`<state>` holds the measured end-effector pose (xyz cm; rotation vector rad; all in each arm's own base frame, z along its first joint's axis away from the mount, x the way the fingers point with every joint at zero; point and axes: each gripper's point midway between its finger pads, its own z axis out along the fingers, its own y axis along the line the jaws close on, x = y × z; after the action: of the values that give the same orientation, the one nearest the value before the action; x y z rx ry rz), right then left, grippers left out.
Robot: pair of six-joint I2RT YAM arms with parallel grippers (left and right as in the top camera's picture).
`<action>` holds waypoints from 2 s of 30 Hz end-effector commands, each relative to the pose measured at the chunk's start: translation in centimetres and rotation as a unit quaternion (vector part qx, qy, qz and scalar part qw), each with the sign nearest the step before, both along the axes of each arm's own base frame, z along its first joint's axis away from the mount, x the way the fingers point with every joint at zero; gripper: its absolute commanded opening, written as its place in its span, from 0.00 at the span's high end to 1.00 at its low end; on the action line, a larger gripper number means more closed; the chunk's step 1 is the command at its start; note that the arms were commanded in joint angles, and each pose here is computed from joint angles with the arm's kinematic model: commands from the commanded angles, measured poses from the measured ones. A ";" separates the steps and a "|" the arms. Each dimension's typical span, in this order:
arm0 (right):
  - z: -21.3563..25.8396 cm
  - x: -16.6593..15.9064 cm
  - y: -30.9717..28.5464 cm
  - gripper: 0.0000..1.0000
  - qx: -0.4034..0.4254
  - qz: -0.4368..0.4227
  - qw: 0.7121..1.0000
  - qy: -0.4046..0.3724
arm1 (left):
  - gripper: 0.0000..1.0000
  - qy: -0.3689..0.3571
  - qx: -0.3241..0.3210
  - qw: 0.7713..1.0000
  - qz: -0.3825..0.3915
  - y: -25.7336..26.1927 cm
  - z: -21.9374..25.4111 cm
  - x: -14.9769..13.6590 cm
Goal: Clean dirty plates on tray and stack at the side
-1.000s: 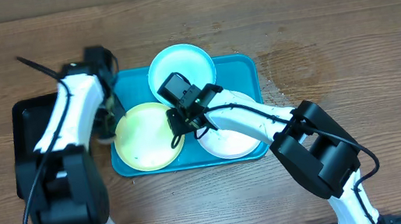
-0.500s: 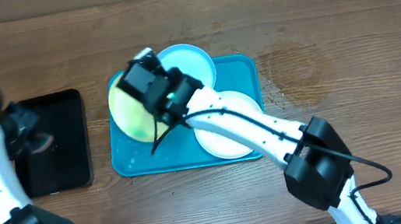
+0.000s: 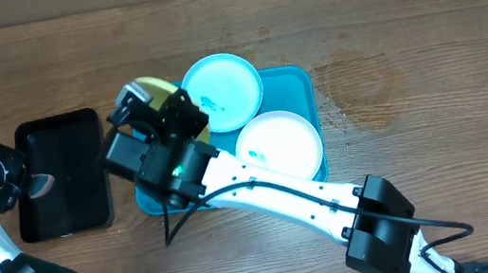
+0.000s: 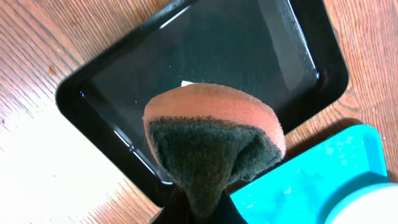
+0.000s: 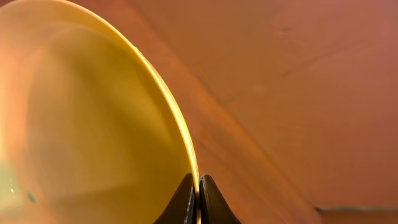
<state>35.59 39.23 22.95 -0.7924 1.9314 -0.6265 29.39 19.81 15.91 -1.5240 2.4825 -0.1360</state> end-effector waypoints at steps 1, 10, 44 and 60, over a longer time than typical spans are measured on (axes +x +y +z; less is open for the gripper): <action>-0.4 -0.2 1.6 0.96 0.095 0.046 0.991 0.087 | 0.96 -0.006 -0.012 1.000 -0.003 -0.6 0.1 0.4; -9.4 0.5 -1.9 0.96 0.323 -0.067 0.866 0.377 | 0.96 -0.059 -0.076 0.988 -0.120 -5.7 0.8 2.9; -20.8 -0.1 -4.3 0.96 0.379 -0.141 0.810 0.425 | 0.70 0.024 -0.111 0.912 -0.393 -24.5 -9.2 1.8; -20.9 -0.3 -4.4 0.96 0.375 -0.144 0.810 0.427 | 0.56 0.087 0.007 0.937 -0.337 -20.5 -11.5 1.0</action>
<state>34.97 35.31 2.24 -0.2643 2.8471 0.4801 30.72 -2.88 5.01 -0.5249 3.0490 -0.3083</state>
